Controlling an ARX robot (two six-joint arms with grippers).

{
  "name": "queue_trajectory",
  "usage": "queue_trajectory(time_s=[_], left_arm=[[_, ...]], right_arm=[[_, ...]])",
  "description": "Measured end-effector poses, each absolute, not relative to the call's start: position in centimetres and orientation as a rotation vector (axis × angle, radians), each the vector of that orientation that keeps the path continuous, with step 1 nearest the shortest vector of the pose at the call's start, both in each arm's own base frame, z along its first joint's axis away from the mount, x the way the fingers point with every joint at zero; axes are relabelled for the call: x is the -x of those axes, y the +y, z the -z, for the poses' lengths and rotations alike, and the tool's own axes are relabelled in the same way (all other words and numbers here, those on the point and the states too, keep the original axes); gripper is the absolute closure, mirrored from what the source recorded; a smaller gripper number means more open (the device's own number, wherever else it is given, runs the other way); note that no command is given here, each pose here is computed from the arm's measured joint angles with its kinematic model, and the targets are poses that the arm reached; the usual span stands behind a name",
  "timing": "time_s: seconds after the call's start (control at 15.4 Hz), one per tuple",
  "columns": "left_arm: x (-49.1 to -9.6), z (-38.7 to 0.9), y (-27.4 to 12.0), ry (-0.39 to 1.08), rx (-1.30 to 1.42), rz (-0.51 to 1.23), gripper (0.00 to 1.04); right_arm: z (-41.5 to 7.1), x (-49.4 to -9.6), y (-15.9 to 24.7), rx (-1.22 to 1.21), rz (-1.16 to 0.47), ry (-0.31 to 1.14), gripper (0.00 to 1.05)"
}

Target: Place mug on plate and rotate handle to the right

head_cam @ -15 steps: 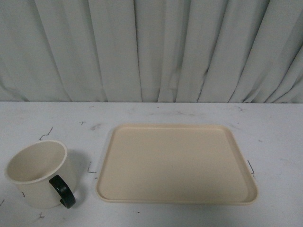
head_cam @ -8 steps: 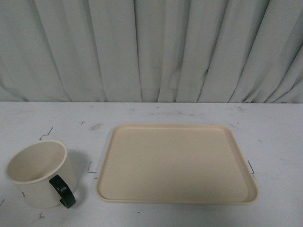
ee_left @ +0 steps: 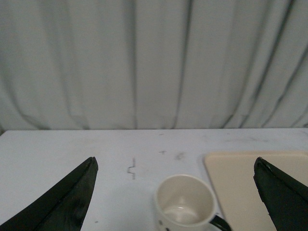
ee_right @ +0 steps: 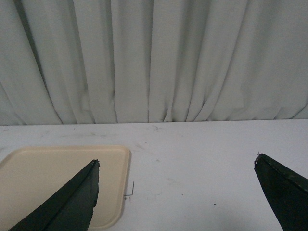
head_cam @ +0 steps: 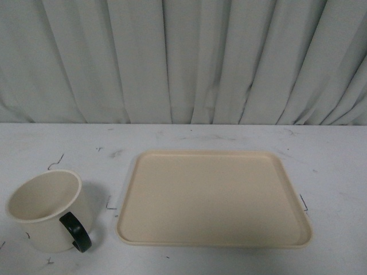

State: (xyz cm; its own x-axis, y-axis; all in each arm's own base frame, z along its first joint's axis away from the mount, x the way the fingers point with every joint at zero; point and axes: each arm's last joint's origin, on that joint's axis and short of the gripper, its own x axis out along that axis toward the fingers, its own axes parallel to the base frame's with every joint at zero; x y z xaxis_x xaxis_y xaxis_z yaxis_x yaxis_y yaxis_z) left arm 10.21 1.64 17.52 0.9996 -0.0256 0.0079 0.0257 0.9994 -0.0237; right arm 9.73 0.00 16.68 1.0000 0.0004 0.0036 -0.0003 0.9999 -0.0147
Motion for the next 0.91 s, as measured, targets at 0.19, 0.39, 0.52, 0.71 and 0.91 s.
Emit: queue_trajectory(time_s=[0.19,0.39,0.52,0.71,0.91], left_arm=[[-12.8,-19.4,4.1,0.041,0.009,0.159,0.07],[-17.4,-19.8,2.6,0.223,-0.040,0.287,0.07],[-21.0,-19.3,2.0,0.369,-0.093,0.267,0.07],[-24.6,-18.0,2.0,0.538,-0.122,0.211,0.07],[-26.4,-15.7,2.4,0.715,-0.100,0.185,0.07]], right_arm=[[-16.7,-9.7,0.0,0.014,0.000,-0.003,0.06],[-16.7,-9.7,0.0,0.014,0.000,-0.003,0.06],[-16.7,-9.7,0.0,0.014,0.000,-0.003,0.06],[-16.7,-9.7,0.0,0.014,0.000,-0.003,0.06],[-16.7,-9.7,0.0,0.014,0.000,-0.004,0.06]])
